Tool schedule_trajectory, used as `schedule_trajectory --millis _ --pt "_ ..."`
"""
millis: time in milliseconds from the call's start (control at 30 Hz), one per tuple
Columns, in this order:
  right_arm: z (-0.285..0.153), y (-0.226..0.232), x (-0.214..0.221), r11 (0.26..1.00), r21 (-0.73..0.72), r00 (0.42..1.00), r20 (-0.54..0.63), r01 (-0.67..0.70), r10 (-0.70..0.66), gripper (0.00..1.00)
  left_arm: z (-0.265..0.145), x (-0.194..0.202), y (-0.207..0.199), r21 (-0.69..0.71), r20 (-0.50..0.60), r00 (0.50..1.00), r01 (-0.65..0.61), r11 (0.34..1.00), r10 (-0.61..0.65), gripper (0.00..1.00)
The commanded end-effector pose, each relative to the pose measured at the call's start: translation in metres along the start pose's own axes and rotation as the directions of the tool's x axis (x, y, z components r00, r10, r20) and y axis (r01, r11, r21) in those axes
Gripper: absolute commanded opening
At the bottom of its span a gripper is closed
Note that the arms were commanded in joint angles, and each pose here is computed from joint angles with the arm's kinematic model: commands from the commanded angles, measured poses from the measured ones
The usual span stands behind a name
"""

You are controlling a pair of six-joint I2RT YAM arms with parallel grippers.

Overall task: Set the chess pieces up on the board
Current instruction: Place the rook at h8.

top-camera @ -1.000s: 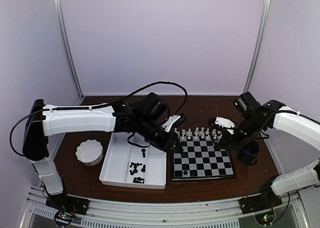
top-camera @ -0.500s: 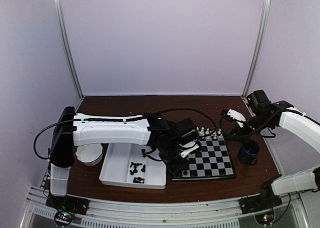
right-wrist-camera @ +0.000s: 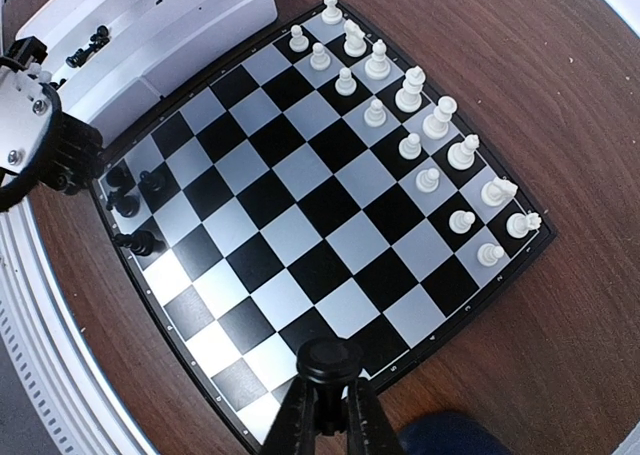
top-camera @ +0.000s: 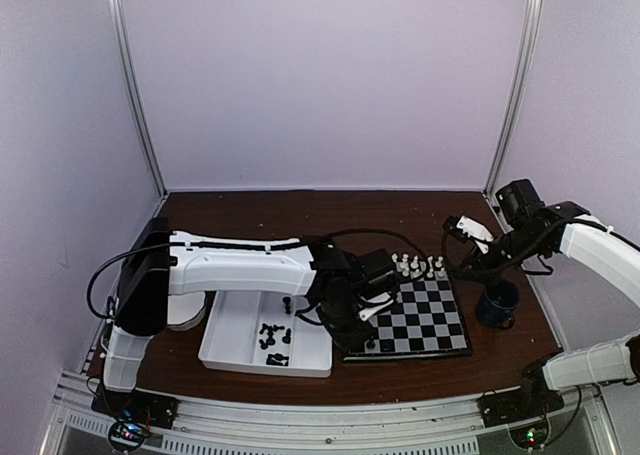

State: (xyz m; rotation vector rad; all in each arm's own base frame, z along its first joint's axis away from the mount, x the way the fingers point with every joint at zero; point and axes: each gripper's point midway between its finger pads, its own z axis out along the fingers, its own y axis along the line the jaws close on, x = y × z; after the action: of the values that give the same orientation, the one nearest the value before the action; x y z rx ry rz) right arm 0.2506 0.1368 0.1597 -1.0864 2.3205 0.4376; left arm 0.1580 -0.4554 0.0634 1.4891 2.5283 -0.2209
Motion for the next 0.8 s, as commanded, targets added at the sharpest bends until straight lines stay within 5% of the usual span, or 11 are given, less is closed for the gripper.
schedule_trajectory --millis 0,567,767 --pt "-0.002 0.001 -0.003 1.0 -0.006 1.0 0.024 -0.004 0.004 0.08 -0.002 -0.016 -0.002 0.014 0.051 0.999 -0.001 1.0 0.001 0.04" --pt "-0.001 0.003 -0.002 1.0 -0.02 1.0 0.026 0.0 0.0 0.09 0.016 -0.018 -0.004 0.022 0.035 0.999 0.003 1.0 -0.004 0.05" --pt "-0.001 0.003 -0.002 1.0 -0.027 1.0 0.024 0.001 -0.001 0.09 0.016 -0.017 -0.004 0.021 0.033 0.999 0.007 1.0 -0.008 0.13"
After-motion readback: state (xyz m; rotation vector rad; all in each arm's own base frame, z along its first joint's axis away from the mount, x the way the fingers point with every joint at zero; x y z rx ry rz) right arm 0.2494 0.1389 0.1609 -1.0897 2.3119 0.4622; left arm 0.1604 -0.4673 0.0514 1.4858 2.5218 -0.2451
